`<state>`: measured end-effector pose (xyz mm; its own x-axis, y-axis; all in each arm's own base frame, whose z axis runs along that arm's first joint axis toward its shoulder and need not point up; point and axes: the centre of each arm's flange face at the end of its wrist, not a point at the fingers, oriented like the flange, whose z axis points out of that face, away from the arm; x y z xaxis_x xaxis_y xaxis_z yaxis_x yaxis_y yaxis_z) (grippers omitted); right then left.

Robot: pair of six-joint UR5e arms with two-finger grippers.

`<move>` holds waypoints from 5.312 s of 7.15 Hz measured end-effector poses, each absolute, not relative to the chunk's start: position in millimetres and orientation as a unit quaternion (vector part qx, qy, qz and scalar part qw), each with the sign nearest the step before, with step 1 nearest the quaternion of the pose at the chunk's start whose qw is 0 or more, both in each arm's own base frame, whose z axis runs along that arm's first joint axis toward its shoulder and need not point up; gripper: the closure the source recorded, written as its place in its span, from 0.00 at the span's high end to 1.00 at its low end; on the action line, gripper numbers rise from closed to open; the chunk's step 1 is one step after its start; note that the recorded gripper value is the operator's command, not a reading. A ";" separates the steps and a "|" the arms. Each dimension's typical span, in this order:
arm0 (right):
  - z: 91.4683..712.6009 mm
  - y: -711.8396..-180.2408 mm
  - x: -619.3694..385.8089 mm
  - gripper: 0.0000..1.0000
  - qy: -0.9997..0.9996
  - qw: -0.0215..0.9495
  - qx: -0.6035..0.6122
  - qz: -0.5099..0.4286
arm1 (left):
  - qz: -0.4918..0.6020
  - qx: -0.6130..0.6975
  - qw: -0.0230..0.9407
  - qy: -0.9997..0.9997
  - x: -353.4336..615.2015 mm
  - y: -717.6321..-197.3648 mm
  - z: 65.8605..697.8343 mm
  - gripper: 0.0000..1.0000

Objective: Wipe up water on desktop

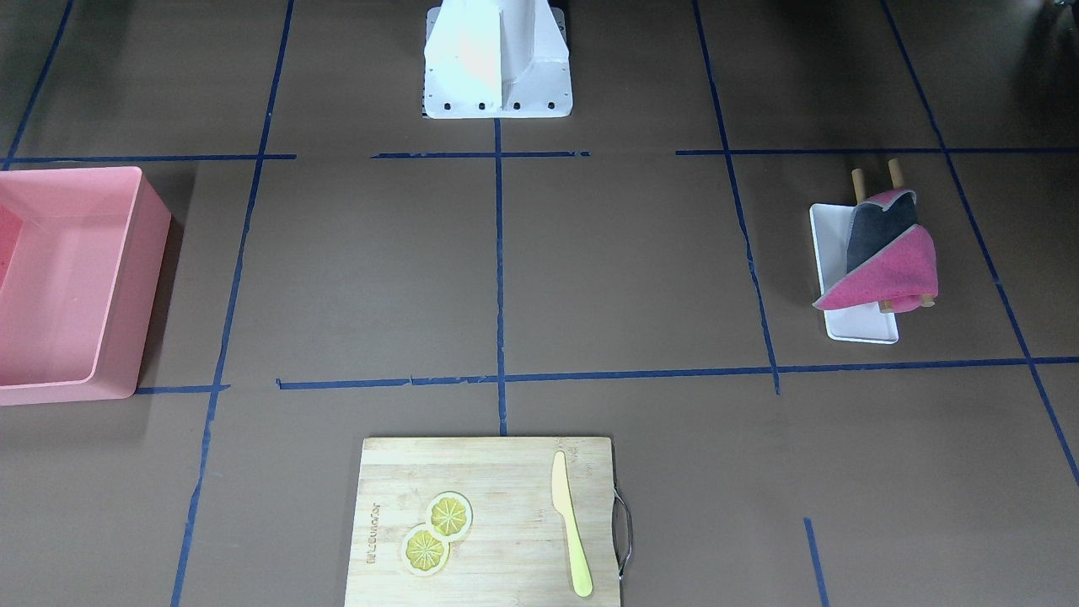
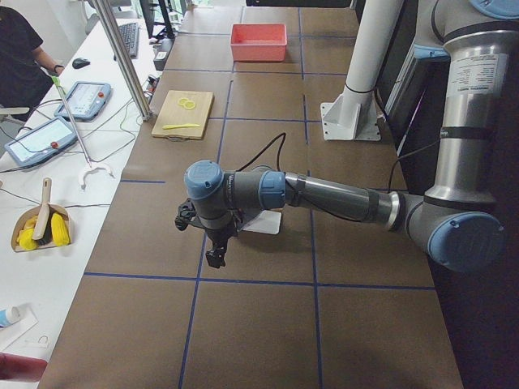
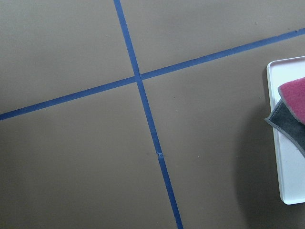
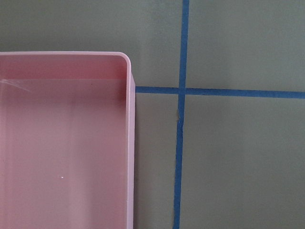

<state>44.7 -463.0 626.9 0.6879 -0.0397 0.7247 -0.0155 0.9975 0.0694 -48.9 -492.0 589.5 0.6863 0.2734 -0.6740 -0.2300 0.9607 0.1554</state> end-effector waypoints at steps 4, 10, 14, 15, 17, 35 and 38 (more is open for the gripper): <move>628.6 -463.1 41.7 1.00 -0.393 0.919 0.032 -0.008 | 0.136 0.032 0.920 0.367 -49.0 -493.2 583.6 1.00; 626.6 -464.9 29.4 1.00 -0.395 0.918 0.028 -0.019 | 0.151 0.066 0.914 0.371 -47.2 -480.8 591.8 1.00; 626.5 -464.9 29.1 1.00 -0.395 0.918 0.028 -0.020 | 0.104 0.048 0.905 0.409 9.1 -485.6 572.8 1.00; 626.3 -465.0 29.1 1.00 -0.395 0.918 0.028 -0.020 | 0.088 0.038 0.906 0.413 33.9 -489.3 564.0 1.00; 625.0 -465.1 29.1 1.00 -0.395 0.918 0.029 -0.020 | 0.049 0.016 0.906 0.421 73.6 -503.4 536.7 1.00; 620.9 -465.6 26.4 1.00 -0.396 0.917 0.039 -0.030 | 0.030 0.012 0.909 0.416 164.3 -502.6 452.8 0.00; 613.8 -462.3 13.5 1.00 -0.416 0.904 0.077 -0.057 | -0.037 0.015 0.891 0.451 170.6 -503.3 380.6 0.00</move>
